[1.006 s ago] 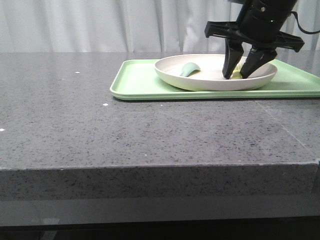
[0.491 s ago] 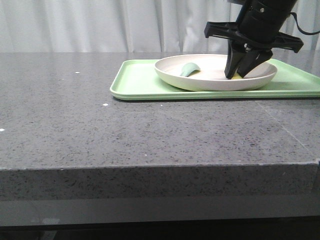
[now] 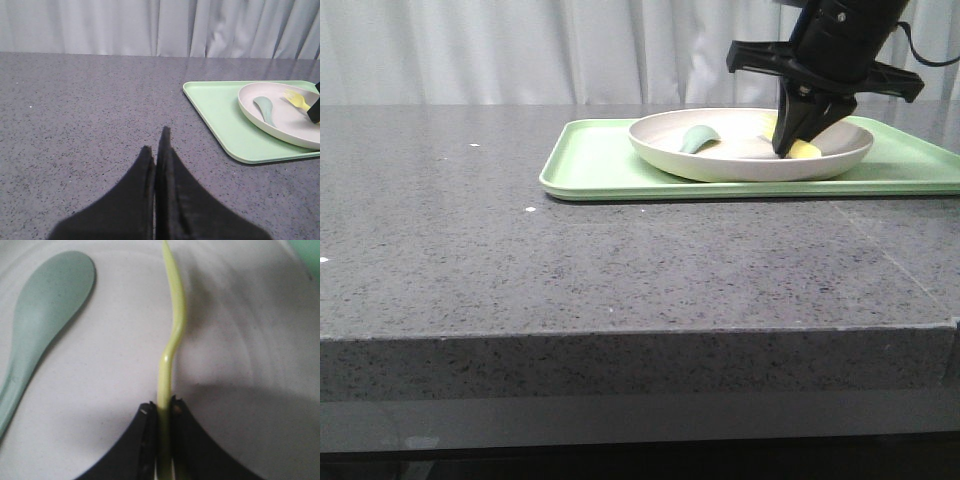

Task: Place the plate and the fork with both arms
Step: 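Carry the yellow fork beside the plate and set it on the tray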

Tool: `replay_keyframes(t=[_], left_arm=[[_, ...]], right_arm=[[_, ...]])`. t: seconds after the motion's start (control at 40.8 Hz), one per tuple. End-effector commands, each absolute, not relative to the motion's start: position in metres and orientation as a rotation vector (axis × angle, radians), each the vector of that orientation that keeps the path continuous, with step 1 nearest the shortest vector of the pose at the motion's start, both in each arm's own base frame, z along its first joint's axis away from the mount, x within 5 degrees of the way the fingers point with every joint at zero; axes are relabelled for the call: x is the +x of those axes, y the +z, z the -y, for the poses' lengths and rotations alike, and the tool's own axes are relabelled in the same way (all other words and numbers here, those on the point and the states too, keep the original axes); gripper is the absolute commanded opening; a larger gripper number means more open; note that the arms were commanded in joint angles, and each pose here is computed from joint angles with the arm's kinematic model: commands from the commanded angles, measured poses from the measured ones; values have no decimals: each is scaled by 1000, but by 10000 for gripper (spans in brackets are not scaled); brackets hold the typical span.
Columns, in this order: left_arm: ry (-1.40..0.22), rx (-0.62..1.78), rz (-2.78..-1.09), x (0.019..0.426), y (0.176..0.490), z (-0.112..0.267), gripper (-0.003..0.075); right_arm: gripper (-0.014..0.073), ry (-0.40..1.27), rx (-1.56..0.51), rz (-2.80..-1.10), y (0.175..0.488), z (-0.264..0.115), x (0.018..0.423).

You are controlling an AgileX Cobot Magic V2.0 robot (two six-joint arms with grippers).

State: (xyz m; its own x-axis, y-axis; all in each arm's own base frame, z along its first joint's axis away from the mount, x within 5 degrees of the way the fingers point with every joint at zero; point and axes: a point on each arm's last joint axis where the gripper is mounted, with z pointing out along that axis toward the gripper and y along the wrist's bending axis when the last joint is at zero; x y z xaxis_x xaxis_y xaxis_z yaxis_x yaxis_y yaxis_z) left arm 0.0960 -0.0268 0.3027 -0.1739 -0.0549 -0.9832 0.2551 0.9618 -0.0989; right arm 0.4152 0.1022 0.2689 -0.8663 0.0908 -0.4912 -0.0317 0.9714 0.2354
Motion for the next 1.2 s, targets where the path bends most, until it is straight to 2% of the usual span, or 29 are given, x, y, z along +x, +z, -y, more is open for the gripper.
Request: replay_keyframes(t=[0.0,0.147,0.319,0.613,0.81,1.006,1.104,1.178], left_arm=[[-280,136,-1627,97,318,26,-18],[-280,136,-1627,97,318,26,-18],[-280,136,-1627,97,318,26,-18],[-280,136,-1627,97,318,26,-18],[-280,136,-1627,97,318,26,-18],[-280,136,-1627,97,318,26,-18],[-280,136,-1627,97,318,26,-18],[-280,136,-1627,97,318,26,-18]], right_arm=[[43,353,33,-2417,329,-97,407],[43,334,40,-2356,353,-87,405],[43,226,69,-2358,356,-61,409],[44,112,184,-2449,336,-13,417],[48,81,130,-2542,305,-12,430],[49,78,123,-2544,302,-12,431],[97,76,122,-2544,302,-12,431],[185,76,122,-2547,302,-12,431]])
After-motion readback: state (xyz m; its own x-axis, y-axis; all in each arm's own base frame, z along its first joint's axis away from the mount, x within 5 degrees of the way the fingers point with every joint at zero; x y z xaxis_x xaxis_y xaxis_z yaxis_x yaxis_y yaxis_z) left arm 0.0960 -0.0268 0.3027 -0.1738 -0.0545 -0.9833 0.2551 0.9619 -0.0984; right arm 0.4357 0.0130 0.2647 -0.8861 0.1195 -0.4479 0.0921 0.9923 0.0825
